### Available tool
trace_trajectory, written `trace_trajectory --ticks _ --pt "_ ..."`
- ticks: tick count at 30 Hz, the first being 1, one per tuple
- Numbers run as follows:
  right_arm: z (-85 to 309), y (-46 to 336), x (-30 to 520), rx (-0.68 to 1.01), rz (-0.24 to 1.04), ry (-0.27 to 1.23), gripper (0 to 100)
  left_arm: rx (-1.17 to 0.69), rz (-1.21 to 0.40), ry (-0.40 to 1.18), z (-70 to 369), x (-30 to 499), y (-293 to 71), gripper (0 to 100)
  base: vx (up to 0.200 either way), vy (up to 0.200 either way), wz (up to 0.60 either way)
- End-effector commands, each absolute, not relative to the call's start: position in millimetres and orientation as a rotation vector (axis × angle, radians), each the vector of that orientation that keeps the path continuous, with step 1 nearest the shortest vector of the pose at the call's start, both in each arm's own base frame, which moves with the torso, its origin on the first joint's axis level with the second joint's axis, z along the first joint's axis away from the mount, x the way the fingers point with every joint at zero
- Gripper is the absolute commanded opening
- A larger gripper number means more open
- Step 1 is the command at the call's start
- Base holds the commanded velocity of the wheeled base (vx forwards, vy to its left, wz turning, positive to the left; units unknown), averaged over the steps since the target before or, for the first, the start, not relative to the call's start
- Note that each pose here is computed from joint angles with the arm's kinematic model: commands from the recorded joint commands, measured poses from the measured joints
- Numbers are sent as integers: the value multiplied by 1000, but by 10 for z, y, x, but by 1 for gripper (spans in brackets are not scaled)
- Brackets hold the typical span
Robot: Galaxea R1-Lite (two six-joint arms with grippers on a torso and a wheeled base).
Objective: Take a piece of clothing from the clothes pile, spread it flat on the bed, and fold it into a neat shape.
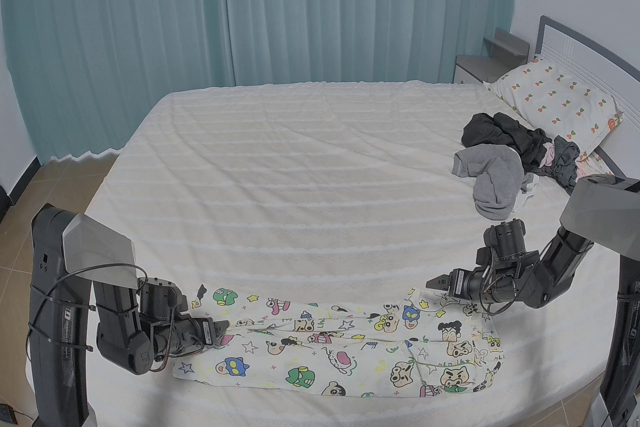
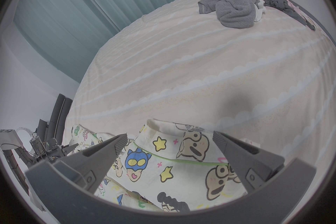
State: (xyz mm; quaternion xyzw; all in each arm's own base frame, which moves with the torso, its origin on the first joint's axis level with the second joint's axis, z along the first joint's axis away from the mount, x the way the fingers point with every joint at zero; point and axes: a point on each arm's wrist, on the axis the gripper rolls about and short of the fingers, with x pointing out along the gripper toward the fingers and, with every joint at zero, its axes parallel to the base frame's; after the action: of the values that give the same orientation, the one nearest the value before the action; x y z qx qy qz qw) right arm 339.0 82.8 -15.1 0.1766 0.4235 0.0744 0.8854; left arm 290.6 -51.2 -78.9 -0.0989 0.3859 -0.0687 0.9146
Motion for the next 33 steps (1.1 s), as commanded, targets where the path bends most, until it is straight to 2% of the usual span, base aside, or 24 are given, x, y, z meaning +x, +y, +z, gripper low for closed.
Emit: trace_trajectory --ticks 1,13,33 --pt "-150 829 3389 366 156 881 100 -193 -152 803 -777 2866 -547 0 0 0 0" --pt "-106 830 3392 371 159 868 100 -205 -140 775 -667 2867 -506 0 0 0 0" --pt "-4 800 3406 401 171 841 100 -306 -53 676 -339 2921 9 0 0 0 0"
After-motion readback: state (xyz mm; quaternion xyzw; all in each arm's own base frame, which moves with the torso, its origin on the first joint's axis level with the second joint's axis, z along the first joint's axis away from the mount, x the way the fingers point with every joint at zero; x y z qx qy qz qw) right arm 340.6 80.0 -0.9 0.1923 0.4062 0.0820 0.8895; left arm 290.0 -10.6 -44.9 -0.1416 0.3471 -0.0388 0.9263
